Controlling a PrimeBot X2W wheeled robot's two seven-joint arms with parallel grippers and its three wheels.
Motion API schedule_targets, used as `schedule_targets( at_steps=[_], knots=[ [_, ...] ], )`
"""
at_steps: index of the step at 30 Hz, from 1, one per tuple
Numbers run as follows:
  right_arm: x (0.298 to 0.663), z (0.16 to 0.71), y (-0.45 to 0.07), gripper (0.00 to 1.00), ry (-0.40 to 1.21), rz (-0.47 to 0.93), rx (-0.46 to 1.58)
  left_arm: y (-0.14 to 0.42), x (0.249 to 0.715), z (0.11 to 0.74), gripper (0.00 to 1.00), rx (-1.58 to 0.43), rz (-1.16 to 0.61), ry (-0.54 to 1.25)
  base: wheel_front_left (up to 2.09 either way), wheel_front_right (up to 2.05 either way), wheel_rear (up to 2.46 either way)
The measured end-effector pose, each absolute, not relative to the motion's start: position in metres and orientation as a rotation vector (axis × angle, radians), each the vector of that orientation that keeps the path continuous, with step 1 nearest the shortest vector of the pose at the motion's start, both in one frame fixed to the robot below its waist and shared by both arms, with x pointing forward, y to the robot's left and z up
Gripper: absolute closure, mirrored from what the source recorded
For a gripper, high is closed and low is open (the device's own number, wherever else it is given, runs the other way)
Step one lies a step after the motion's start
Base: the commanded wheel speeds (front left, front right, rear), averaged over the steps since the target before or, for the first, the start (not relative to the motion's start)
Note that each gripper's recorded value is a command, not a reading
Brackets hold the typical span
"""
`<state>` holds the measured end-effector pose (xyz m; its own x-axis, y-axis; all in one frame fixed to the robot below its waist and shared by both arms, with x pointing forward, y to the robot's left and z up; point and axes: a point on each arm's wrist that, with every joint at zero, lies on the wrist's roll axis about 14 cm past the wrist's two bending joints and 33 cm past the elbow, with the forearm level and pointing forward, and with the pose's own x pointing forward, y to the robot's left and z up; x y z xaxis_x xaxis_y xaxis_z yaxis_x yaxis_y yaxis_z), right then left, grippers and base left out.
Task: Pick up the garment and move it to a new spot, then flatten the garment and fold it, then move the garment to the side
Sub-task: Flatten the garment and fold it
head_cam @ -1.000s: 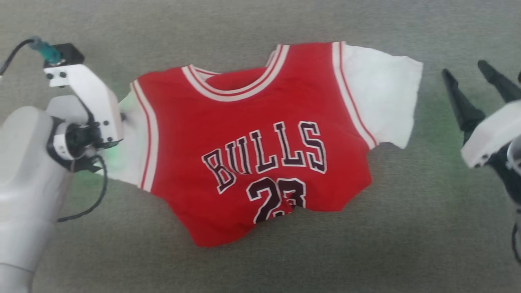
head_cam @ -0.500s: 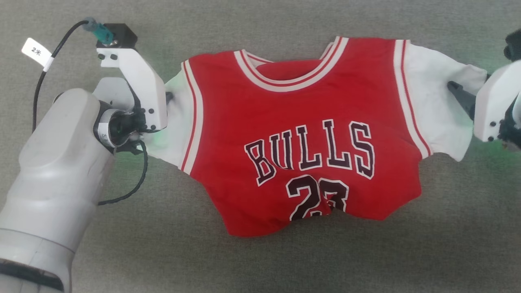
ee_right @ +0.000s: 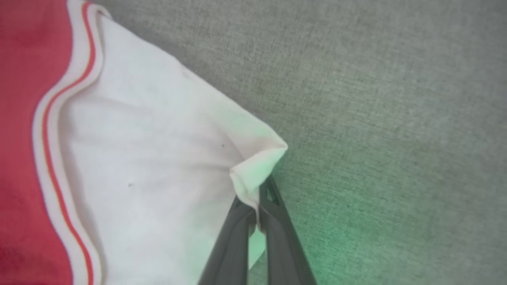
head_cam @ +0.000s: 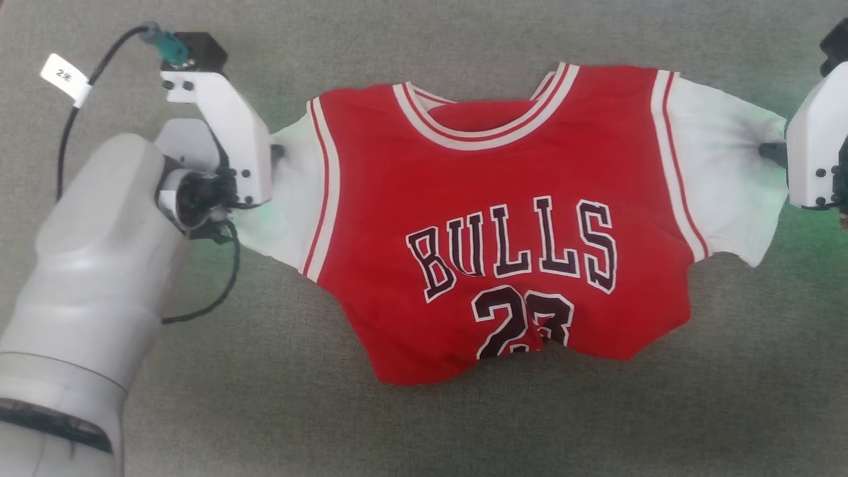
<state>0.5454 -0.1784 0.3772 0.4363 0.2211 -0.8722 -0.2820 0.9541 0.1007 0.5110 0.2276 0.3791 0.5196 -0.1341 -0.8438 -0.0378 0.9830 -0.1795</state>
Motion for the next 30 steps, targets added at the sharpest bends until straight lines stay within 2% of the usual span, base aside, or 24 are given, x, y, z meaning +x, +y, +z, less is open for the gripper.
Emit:
schedule_targets(
  at_steps=[5, 12, 23, 30],
  knots=[
    [0.545, 0.401, -0.18, 1.0, 1.034, 0.307, -0.042, 0.243, 0.521, 0.408, 1.0, -0.141, -0.037, 0.972, 0.0, 0.0, 0.0],
    [0.555, 0.475, -0.175, 1.0, 0.839, 0.322, -0.024, 0.249, 0.546, 0.492, 1.0, -0.042, -0.064, 0.783, 0.0, 0.0, 0.0],
    [0.549, 0.64, -0.165, 1.0, 0.427, 0.339, -0.048, 0.247, 0.548, 0.647, 1.0, 0.051, -0.091, 0.465, 0.0, 0.0, 0.0],
    [0.532, 0.718, -0.16, 1.0, 0.244, 0.336, -0.077, 0.235, 0.536, 0.721, 1.0, 0.071, -0.118, 0.299, 0.0, 0.0, 0.0]
  ],
)
